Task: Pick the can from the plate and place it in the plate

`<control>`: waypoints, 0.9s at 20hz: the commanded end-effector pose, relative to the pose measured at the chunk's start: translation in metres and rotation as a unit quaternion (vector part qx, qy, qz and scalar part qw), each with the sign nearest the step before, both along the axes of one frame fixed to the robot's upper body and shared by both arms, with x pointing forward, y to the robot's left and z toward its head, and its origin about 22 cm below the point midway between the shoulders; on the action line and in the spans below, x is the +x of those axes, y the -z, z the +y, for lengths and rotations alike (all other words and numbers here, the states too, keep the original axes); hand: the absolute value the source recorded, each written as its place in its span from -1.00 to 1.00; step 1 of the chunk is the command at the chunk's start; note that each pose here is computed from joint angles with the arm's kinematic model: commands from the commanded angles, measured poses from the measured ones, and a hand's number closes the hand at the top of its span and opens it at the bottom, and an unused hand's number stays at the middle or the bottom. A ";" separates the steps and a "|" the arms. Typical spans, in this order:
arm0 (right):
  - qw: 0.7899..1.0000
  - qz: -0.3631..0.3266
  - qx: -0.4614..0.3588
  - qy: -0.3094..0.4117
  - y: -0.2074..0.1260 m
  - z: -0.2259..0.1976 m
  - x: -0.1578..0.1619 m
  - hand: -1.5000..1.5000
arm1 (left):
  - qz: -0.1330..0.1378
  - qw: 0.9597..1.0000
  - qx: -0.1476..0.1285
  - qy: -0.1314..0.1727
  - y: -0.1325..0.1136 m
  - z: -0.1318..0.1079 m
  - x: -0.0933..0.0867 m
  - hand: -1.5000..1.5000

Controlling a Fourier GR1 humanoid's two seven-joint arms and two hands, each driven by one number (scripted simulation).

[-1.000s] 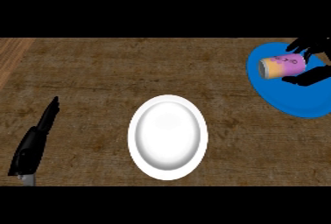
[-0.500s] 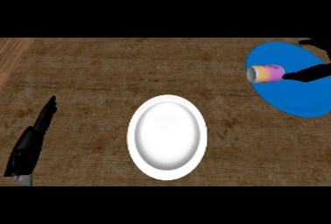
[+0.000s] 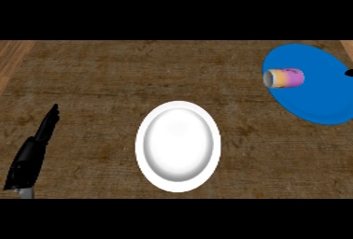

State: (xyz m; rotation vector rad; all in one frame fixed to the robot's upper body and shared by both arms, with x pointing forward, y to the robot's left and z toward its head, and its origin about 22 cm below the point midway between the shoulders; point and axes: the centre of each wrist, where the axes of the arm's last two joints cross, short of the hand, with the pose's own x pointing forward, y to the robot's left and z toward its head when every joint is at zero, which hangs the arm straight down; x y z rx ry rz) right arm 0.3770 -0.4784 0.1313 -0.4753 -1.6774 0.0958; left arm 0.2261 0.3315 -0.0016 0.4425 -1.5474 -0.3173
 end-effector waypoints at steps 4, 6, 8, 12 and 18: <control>0.996 -0.064 0.066 0.001 -0.014 -0.056 -0.046 -1.00 | -0.002 1.000 -0.004 0.004 -0.003 -0.007 0.005 0.00; 0.996 -0.068 0.065 0.006 -0.010 -0.068 -0.060 -1.00 | -0.003 1.000 -0.004 0.002 -0.006 -0.005 0.000 0.00; 0.995 -0.080 0.055 0.000 -0.008 -0.078 -0.073 -1.00 | -0.004 1.000 -0.007 0.007 -0.002 -0.001 0.001 0.00; 0.997 -0.075 0.034 -0.009 0.006 -0.087 -0.090 -1.00 | -0.014 1.000 -0.001 0.012 -0.009 -0.003 0.007 0.00; 0.996 -0.078 0.032 0.001 -0.004 -0.104 -0.109 -1.00 | -0.010 1.000 -0.002 0.011 0.000 -0.007 0.003 0.00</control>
